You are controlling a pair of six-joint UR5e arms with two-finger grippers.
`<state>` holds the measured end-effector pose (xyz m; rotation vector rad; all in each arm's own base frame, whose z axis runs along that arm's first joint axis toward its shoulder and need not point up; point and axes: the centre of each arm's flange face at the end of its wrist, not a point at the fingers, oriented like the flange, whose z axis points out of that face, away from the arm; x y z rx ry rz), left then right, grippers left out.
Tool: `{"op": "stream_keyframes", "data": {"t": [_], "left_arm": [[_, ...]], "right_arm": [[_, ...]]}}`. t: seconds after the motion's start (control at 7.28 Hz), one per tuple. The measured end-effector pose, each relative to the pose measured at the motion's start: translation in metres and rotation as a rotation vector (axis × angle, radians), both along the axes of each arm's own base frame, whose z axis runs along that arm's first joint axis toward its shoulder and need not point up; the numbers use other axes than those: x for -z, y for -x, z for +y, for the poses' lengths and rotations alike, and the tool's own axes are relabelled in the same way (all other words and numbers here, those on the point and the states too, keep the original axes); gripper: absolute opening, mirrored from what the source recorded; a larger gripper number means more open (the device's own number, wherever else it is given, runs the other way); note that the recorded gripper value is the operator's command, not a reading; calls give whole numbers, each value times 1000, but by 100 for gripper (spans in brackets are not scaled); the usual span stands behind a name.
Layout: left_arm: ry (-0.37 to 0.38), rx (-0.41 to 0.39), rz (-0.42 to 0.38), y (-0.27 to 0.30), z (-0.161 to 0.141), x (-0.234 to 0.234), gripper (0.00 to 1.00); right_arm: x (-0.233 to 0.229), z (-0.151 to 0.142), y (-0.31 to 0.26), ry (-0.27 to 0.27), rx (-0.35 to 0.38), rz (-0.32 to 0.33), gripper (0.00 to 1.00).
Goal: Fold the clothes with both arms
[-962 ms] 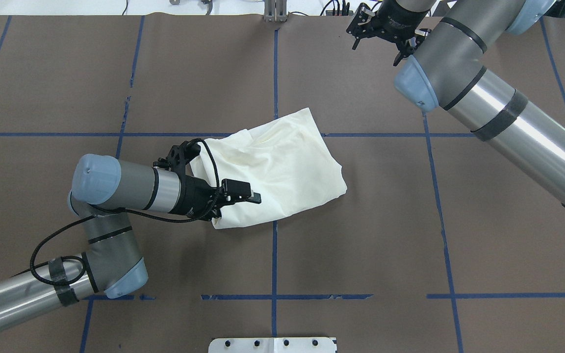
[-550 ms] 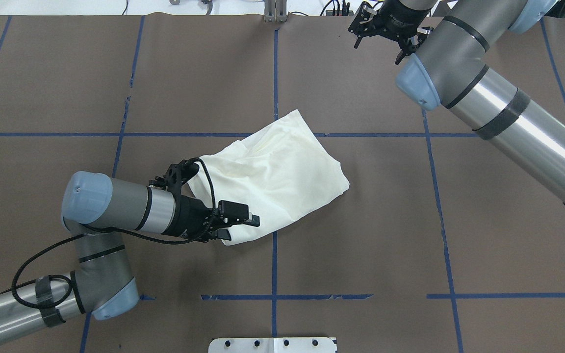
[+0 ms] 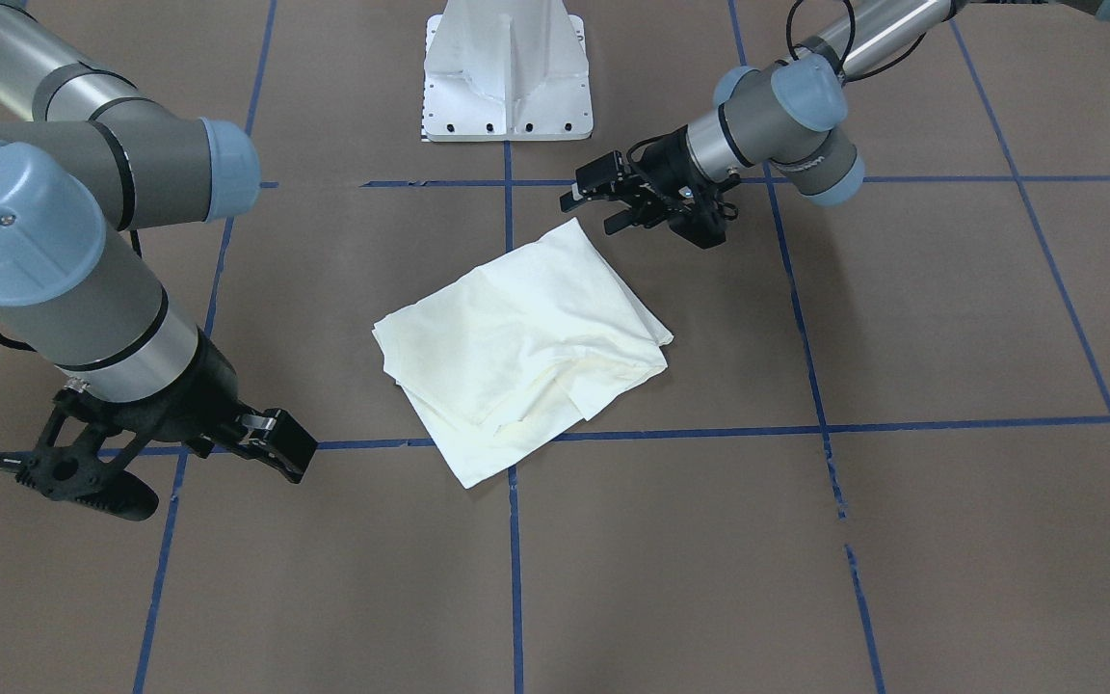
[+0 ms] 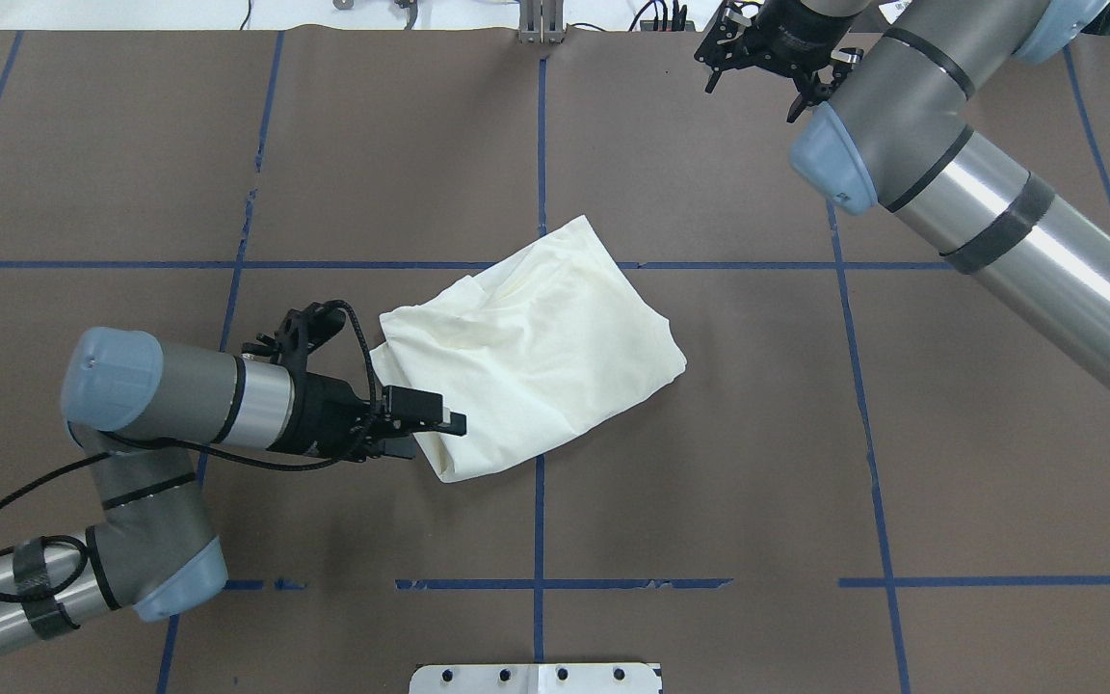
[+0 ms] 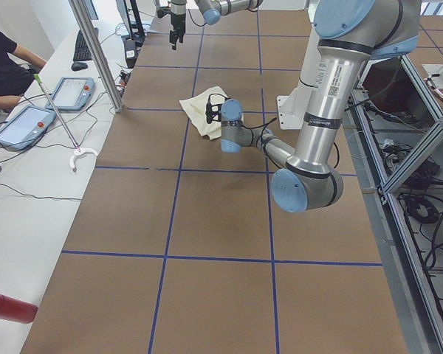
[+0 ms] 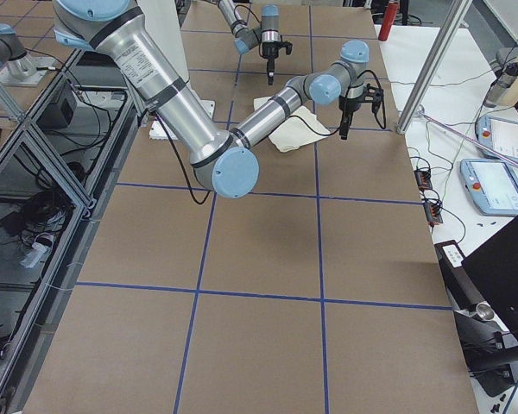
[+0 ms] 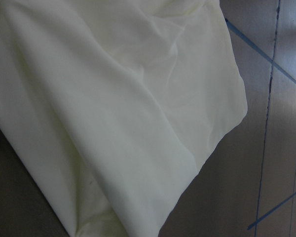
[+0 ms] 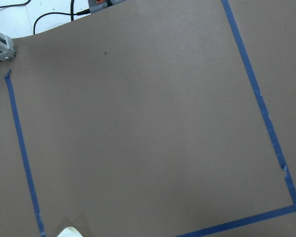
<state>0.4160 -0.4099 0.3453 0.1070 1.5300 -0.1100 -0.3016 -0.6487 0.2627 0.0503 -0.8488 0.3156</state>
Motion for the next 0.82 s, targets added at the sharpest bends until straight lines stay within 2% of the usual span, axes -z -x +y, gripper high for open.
{"op": "stream_keyframes", "data": {"t": [0.27,0.41,0.55,0.69,0.82], "left_arm": [[-148,166,-180,94,-69,-29,100],[-244,240,-311,149,-105,-45,100],[-342,279,-472,205,-137,-61,100],[-431,272,-635,258,-162,-79,100],[-496,230,-784,302,-176,-96,100]], "right_arm": [[-53,5,-46,-55,40,62,100],[-85,5,-74,-88,78,101,100],[-122,8,-103,-123,131,143,100],[-161,14,-135,-154,193,181,100],[-202,24,-170,-178,256,215,100]]}}
